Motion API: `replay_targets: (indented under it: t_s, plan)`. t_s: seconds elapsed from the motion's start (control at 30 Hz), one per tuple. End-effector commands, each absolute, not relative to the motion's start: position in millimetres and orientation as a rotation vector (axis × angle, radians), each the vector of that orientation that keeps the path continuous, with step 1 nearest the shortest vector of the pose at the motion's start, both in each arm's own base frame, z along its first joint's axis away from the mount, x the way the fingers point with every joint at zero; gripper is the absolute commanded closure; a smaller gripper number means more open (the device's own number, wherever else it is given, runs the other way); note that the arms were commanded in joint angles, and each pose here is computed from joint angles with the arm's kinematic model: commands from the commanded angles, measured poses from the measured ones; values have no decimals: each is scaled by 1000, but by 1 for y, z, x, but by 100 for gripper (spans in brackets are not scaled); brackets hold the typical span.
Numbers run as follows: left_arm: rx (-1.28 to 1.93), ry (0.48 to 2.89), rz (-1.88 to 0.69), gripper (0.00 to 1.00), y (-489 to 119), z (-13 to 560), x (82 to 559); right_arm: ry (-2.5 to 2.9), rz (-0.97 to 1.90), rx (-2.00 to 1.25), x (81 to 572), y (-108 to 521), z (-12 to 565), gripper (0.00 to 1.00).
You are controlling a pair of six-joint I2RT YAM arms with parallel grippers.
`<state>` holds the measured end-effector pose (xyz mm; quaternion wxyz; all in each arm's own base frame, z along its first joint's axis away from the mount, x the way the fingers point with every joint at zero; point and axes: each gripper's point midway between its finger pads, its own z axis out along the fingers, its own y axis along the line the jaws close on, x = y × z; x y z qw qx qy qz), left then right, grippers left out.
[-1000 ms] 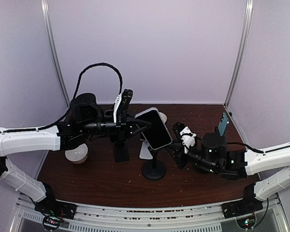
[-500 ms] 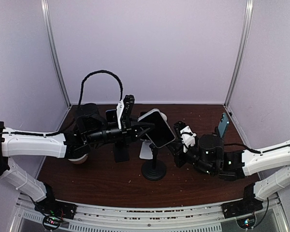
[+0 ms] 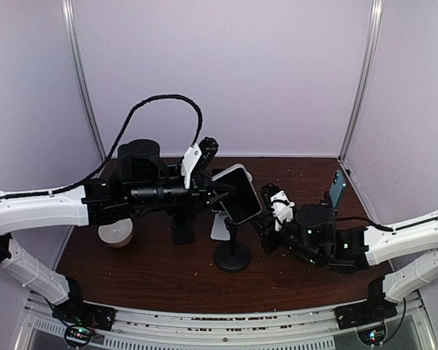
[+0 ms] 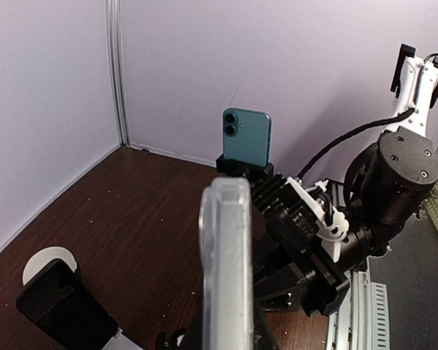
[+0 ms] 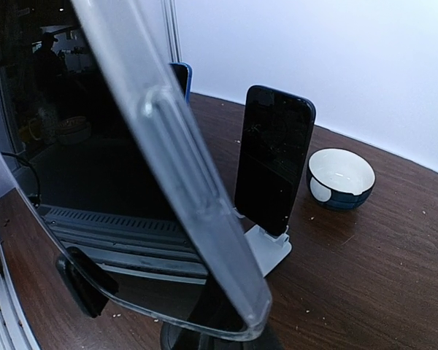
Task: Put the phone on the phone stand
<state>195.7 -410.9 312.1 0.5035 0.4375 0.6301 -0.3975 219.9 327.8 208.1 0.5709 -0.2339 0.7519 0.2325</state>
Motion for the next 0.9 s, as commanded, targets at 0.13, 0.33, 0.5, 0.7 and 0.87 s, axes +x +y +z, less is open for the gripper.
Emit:
replay_targets:
  t_s: [0.13,0.33,0.5,0.7,0.87]
  plan:
    - [1269,2086,-660,100,-362,191,196,1872,459,-348,245,295,192,100]
    - [1282,2140,-608,100,-354,197,198,1897,428,-332,249,279,188,100]
    - [1285,2124,-602,100,-351,209,197,1930,346,-371,249,272,179,100]
    - [1297,2033,-636,100,-358,221,198,1843,537,-670,220,315,191,99]
    - [1325,1872,-717,100,-383,235,202,1798,619,-770,207,336,202,86]
